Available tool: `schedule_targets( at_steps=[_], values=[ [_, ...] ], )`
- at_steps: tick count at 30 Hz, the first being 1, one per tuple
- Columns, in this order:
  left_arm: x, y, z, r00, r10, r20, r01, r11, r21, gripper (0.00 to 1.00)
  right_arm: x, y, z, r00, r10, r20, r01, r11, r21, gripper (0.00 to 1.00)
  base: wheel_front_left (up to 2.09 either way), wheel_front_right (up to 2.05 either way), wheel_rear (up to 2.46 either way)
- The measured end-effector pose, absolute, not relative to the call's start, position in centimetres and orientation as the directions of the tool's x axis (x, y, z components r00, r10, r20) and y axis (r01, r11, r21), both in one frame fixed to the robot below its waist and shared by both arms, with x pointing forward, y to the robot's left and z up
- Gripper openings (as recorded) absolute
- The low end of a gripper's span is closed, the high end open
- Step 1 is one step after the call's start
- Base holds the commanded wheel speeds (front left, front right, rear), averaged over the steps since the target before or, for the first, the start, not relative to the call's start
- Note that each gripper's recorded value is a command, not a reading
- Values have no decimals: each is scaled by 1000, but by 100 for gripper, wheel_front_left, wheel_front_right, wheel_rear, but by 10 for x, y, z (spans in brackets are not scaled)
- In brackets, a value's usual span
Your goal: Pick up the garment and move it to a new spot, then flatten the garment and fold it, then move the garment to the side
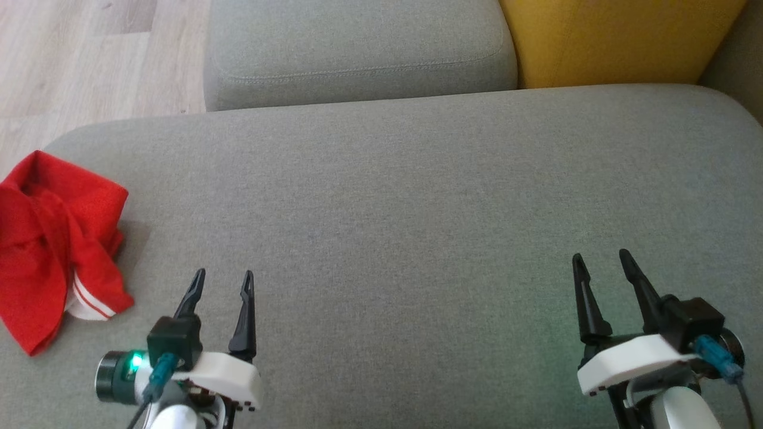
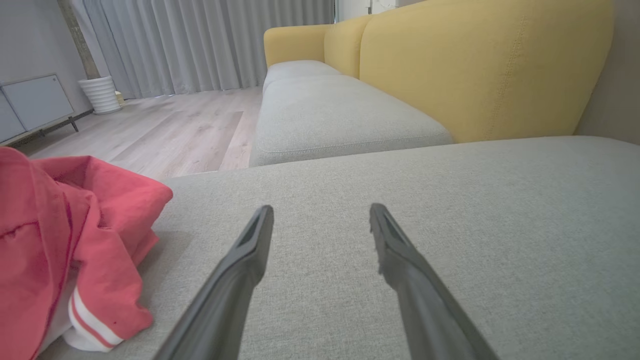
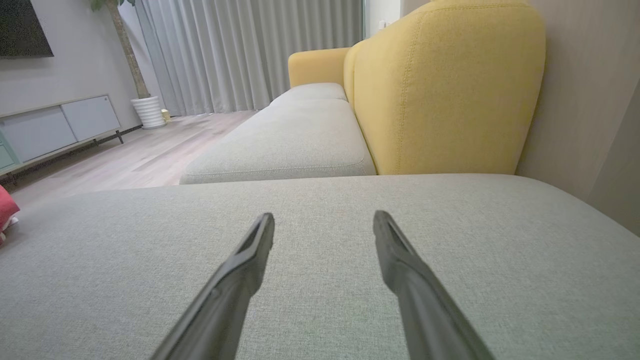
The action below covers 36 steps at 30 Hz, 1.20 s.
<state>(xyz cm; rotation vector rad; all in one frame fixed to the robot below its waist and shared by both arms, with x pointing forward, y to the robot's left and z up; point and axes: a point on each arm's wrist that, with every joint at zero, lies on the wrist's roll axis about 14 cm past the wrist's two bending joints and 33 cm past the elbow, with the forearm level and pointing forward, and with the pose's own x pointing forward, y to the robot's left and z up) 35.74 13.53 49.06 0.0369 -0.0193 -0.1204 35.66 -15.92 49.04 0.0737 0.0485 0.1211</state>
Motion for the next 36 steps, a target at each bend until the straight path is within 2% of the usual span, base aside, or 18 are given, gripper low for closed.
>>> schedule_targets(
  at_steps=[28,36],
  values=[
    [353,141,480,996,-91,-12,91,996,25,100,359,-156,485,990,130,-59,-125,988,87,100,0,0,0],
    [347,159,480,999,-32,-14,32,999,12,100,369,-135,488,980,193,-49,-188,978,85,100,0,0,0]
  ],
)
